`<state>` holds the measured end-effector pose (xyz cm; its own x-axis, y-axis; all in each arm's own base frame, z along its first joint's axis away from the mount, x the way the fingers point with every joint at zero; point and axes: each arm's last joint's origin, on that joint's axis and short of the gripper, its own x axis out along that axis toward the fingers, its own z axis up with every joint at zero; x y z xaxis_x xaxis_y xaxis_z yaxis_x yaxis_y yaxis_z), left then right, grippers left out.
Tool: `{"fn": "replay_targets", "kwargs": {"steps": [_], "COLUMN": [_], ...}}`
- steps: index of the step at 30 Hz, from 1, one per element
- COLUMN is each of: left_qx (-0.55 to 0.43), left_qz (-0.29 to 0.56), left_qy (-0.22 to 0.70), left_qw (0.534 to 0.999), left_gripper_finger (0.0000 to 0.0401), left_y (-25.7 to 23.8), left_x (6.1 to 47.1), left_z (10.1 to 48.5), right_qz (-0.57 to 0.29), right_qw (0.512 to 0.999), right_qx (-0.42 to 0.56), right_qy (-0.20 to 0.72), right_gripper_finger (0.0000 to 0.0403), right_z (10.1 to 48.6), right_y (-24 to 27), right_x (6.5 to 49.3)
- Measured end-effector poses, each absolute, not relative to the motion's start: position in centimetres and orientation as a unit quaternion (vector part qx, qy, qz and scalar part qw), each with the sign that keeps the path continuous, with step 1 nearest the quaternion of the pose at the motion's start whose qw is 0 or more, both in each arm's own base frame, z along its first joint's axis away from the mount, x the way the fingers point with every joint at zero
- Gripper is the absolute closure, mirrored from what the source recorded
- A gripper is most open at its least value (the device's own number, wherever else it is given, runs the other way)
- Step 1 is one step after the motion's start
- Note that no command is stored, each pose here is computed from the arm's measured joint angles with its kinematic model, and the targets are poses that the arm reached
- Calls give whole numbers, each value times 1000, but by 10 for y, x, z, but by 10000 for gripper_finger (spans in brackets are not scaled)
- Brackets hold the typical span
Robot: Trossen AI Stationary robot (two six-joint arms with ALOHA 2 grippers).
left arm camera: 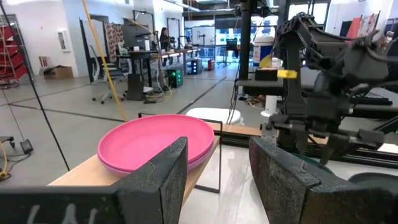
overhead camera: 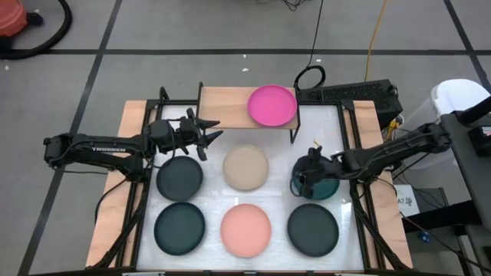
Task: Place and stack plates onto a shelf
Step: Stack the right dark green plate on top of the pink plate on the shelf
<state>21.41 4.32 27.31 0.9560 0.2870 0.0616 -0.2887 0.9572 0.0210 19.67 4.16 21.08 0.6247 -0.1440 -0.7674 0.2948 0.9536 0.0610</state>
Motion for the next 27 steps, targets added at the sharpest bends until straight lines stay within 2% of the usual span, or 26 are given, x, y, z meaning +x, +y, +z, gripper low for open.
{"fn": "replay_targets", "kwargs": {"steps": [7,27], "left_qx": [15,24], "left_qz": [146,146], "left_qy": [-25,-24], "left_qw": [989,989], "left_gripper_finger": [224,224], "left_y": [43,43], "left_x": [214,214], "left_z": [272,272], "right_qz": [-122,-175], "right_qw": [868,823], "right_qx": [119,143], "right_qy": [467,521], "right_gripper_finger": [298,298], "right_z": [194,160], "right_y": [45,48], "right_x": [202,217]}}
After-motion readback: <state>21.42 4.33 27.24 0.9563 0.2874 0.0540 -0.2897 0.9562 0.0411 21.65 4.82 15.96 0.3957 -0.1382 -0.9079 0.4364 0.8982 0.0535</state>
